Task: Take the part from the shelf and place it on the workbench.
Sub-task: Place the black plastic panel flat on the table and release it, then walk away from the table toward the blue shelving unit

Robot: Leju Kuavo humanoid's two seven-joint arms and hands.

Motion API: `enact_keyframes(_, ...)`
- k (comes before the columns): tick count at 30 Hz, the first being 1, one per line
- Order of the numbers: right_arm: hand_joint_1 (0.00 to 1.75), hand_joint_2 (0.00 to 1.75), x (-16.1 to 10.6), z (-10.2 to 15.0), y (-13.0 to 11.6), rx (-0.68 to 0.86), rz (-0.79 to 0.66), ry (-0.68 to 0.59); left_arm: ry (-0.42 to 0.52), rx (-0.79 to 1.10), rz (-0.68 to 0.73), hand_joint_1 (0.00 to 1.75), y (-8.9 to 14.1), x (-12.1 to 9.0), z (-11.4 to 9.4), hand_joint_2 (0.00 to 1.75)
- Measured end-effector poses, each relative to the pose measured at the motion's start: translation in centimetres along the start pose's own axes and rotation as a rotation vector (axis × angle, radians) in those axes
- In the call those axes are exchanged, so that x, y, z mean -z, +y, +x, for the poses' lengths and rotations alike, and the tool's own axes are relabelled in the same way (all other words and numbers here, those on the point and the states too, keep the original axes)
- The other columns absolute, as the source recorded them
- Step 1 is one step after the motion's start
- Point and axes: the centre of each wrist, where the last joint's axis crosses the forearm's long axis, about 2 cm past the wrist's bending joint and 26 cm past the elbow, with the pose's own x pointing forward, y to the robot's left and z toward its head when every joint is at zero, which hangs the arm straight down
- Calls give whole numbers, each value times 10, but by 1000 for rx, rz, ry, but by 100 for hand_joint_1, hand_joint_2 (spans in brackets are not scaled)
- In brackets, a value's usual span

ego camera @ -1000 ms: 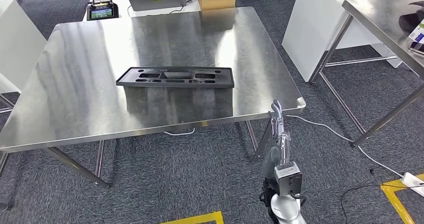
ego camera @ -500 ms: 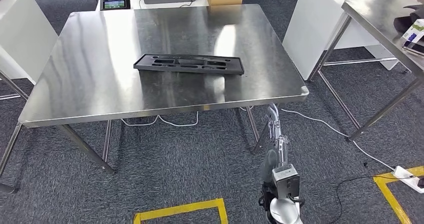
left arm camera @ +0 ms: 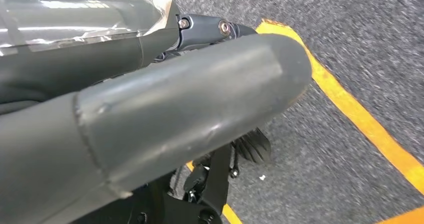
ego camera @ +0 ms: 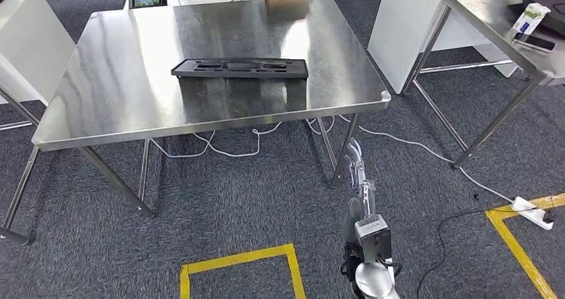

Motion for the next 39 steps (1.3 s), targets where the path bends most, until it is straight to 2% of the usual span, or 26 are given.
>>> enact_keyframes(4, 0, 0, -5, -7, 0, -1, 7, 45, -1, 1, 1, 0, 1, 0, 1, 0)
enact_keyframes(8, 0, 0, -12, -35, -2, 1, -21, 218, -2, 2, -5, 0, -1, 0, -1, 0)
enact_keyframes(12, 0, 0, -31, -79, 3, 154, -33, 506, 3, 24, -9, 0, -1, -1, -2, 0)
enact_keyframes(15, 0, 0, -67, -102, 17, 347, -28, 786, 22, 72, 3, 0, -1, -1, -2, 0)
enact_keyframes(17, 0, 0, -93, -109, 27, 373, -27, 982, 40, 102, 16, 0, -1, -1, -3, 0)
enact_keyframes(21, 0, 0, -137, -112, 35, 307, -55, 1339, 72, 142, 36, 0, -2, -2, -4, 0)
enact_keyframes(24, 0, 0, -161, -111, 31, 230, -91, 1536, 97, 170, 52, 0, -2, -3, -5, 0)
enact_keyframes(26, 0, 0, -179, -109, 26, 127, -70, 1650, 115, 185, 69, 0, -1, -3, -6, 0)
enact_keyframes(28, 0, 0, -197, -106, 22, -57, 41, 1749, 133, 200, 85, 0, 1, -3, -8, 0)
enact_keyframes(31, 0, 0, -220, -99, 20, -282, 221, 1812, 145, 219, 93, 0, 3, -4, -9, 0)
enact_keyframes(39, 0, 0, -237, -93, 17, -390, 307, 1852, 145, 248, 82, 0, 2, -3, -8, 0)
